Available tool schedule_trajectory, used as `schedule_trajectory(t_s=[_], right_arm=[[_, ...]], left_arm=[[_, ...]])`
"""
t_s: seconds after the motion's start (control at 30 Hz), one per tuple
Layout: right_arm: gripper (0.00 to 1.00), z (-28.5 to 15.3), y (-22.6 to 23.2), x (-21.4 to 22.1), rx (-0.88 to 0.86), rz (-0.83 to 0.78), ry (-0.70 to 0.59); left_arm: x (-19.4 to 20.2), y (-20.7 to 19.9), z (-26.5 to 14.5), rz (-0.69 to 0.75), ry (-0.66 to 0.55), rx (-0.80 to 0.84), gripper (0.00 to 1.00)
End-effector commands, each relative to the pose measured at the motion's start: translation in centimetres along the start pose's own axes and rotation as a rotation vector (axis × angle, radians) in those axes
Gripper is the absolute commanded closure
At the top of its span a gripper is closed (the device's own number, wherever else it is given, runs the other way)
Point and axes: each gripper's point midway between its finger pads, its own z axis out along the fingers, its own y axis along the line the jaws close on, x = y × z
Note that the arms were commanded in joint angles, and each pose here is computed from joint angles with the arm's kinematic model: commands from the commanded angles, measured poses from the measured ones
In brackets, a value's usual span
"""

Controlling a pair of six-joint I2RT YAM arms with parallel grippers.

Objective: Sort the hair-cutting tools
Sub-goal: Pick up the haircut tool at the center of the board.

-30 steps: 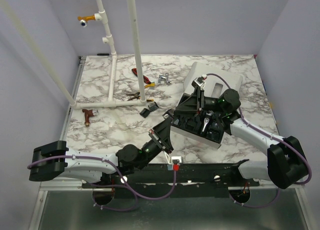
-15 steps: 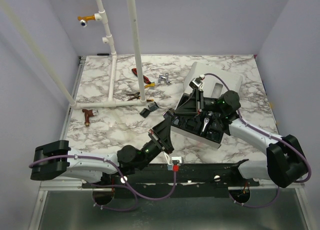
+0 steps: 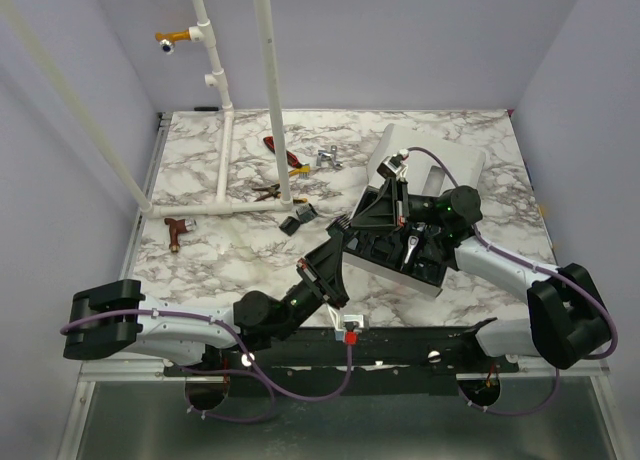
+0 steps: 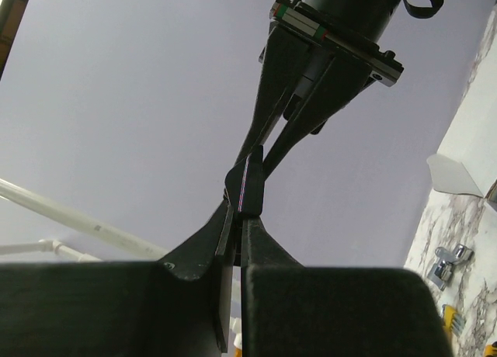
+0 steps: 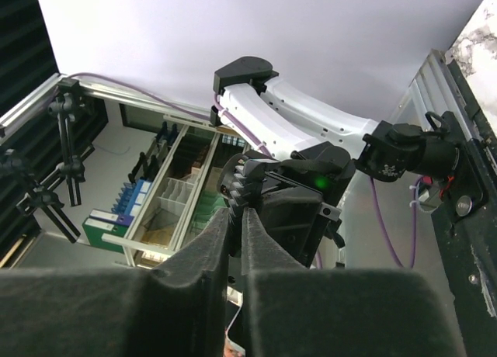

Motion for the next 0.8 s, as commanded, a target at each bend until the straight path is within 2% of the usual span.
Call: schedule_trajectory(t_s=[0.0, 0.07, 0.13, 0.3, 0.37, 0.47, 0.53, 0.67, 0.77], right_arm=[[0.99, 0.0, 0.6, 0.7, -0.027, -0.013, 0.028], [0.99, -0.1, 0.8, 0.7, -0.036, -0.017, 0.03], [0.99, -0.1, 1.0, 0.7, -0.039, -0.022, 0.029], [0.99, -0.1, 1.3, 0.7, -0.054, -0.028, 0.022], [0.99, -0.1, 1.4, 0.7, -0.06, -0.035, 0.018], [0.99, -0.1, 1.7, 0.6, -0.07, -0.046, 0.008], [0.99, -0.1, 2.0, 0.4, -0.079, -0.061, -0.008], [0.99, -0.2, 3.1, -0.3, -0.089, -0.182, -0.053], [0.99, 0.1, 2.6, -1.9, 0.011, -0.305, -0.122]], left_arm=[[-0.4, 0.1, 0.5, -0.022, -0.002, -0.006, 1.0], [-0.4, 0.0, 0.6, -0.027, 0.002, -0.005, 1.0], [-0.3, 0.1, 0.6, -0.038, 0.01, -0.012, 0.93], [0.2, 0.7, 0.4, -0.07, 0.032, -0.037, 0.59], [0.5, 1.1, 0.3, -0.084, 0.045, -0.048, 0.33], [1.1, 1.6, -0.1, -0.102, 0.067, -0.065, 0.18], [1.7, 2.2, -0.4, -0.125, 0.095, -0.092, 0.02], [4.2, 4.5, -1.9, -0.237, 0.202, -0.207, 0.01], [6.4, 6.2, -3.2, -0.368, 0.31, -0.288, 0.02]])
